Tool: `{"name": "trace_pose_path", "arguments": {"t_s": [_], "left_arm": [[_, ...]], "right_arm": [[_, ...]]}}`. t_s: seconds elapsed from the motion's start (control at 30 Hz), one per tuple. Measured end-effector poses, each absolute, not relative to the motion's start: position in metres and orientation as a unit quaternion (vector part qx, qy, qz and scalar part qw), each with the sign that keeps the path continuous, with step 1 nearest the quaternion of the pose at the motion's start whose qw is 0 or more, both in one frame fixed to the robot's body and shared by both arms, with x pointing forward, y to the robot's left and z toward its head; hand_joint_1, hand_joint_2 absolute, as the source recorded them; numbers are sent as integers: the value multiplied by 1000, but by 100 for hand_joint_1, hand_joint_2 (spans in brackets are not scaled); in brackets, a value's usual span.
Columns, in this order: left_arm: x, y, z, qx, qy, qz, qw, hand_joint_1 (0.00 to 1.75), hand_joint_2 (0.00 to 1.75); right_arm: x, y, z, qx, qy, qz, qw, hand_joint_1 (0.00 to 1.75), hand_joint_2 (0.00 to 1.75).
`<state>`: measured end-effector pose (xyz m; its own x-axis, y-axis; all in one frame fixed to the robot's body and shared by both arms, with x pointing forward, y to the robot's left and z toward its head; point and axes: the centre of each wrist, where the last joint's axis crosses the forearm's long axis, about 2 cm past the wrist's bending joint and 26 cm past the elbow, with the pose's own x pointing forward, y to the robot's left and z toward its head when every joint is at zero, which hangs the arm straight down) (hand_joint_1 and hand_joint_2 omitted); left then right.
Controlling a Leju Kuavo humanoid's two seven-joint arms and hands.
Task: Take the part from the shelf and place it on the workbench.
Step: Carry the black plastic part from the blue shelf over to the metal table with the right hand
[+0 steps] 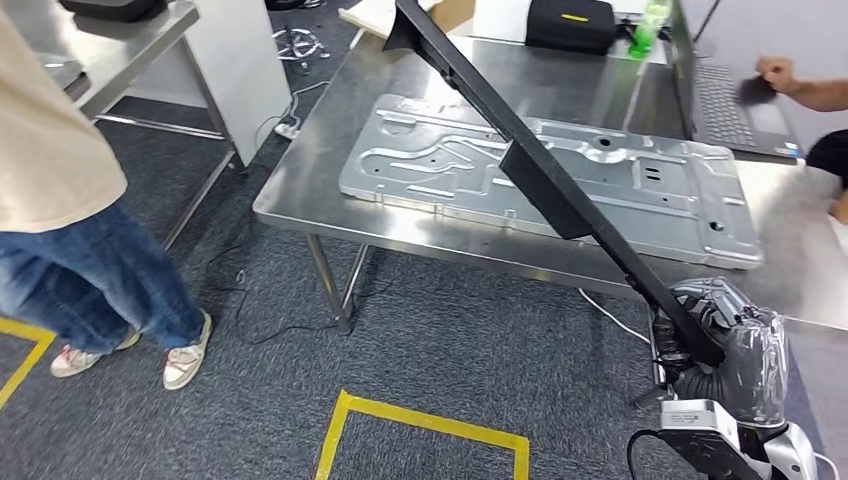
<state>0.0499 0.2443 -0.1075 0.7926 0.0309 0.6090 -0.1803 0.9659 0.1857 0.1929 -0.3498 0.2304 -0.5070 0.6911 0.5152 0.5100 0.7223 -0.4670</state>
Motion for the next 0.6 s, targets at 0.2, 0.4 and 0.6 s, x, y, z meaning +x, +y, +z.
{"name": "trace_pose_path", "arguments": {"t_s": [0.2, 0.4, 0.6], "left_arm": [[55, 244, -107, 118, -322, 59, 937, 0, 175], [51, 244, -107, 118, -319, 59, 939, 0, 175], [50, 244, -107, 118, -318, 59, 939, 0, 175]], "right_arm": [[191, -350, 229, -354, -855, 127, 357, 175, 175], [191, -351, 229, -356, -855, 124, 357, 175, 175], [191, -350, 228, -356, -854, 123, 358, 175, 175]]}}
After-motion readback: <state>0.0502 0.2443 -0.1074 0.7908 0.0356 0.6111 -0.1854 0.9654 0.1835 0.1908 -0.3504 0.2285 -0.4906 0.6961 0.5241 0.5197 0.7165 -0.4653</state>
